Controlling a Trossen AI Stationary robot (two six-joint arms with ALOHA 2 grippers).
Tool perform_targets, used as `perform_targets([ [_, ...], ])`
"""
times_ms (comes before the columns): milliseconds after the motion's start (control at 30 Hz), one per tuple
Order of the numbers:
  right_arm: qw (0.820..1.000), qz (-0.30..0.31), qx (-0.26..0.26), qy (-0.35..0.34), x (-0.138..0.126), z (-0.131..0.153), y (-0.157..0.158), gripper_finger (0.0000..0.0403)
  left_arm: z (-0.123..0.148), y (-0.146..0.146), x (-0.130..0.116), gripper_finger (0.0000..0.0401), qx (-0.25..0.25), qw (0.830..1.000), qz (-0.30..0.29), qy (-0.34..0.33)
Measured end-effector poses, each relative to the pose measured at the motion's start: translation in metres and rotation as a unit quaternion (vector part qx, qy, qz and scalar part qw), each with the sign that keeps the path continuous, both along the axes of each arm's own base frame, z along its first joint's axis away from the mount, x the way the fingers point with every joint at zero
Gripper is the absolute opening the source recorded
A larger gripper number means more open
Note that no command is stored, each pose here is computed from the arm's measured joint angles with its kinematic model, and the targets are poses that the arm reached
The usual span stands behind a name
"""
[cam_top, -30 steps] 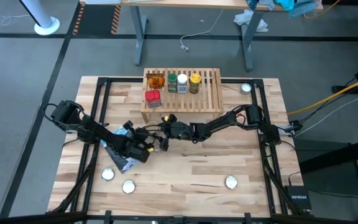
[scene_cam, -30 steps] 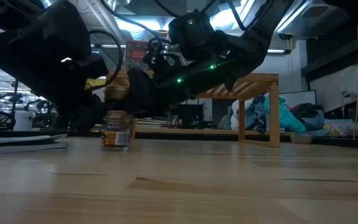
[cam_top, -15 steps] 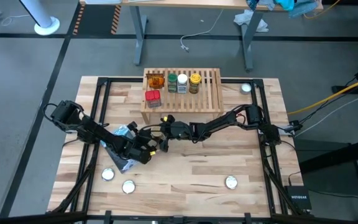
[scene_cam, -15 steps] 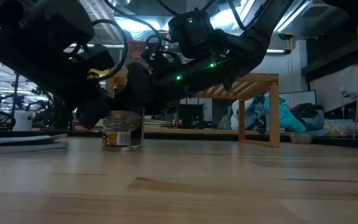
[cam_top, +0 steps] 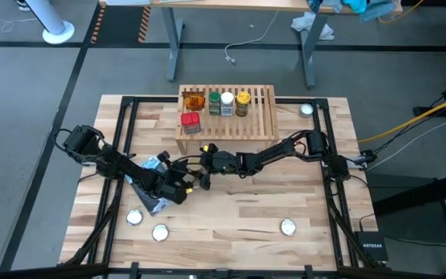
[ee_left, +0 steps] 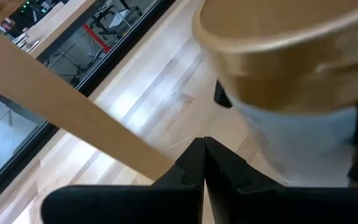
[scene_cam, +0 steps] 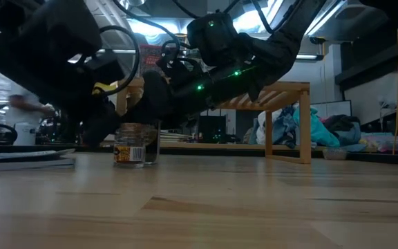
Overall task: Shelf spices
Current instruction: Put the brown seasoning bottle on the shelf
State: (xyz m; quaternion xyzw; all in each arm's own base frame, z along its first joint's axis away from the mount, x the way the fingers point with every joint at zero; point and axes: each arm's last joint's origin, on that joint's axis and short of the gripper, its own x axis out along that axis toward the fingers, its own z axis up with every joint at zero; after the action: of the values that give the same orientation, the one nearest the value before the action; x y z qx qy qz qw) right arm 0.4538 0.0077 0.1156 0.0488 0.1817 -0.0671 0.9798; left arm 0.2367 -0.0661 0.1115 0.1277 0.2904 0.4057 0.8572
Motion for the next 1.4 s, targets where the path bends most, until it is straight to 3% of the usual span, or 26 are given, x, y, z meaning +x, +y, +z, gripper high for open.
perform_targets([
  [267, 1.0, 0.0, 0.001, 0.007, -0.001, -0.002, 0.0, 0.0308, -0.002, 0.001, -0.003, 0.0, 0.0, 1.0, 0.007, 0.007],
  [467, 1.0, 0.0, 0.0, 0.009, -0.001, -0.002, 0.0, 0.0284, -0.002, 0.001, -0.003, 0.0, 0.0, 1.0, 0.007, 0.007],
  [733, 1.0, 0.0, 0.001, 0.009, -0.001, -0.002, 0.0, 0.0298, -0.002, 0.001, -0.003, 0.0, 0.0, 1.0, 0.007, 0.007],
  [967, 1.0, 0.0, 0.001, 0.008, -0.001, -0.002, 0.0, 0.0283, -0.003, 0.003, -0.007, 0.0, 0.004, 1.0, 0.012, 0.021],
  [1400, 0.999, 0.031, 0.014, 0.007, 0.004, 0.004, 0.003, 0.0283, -0.008, 0.012, -0.03, 0.0, -0.001, 0.996, 0.076, 0.045],
])
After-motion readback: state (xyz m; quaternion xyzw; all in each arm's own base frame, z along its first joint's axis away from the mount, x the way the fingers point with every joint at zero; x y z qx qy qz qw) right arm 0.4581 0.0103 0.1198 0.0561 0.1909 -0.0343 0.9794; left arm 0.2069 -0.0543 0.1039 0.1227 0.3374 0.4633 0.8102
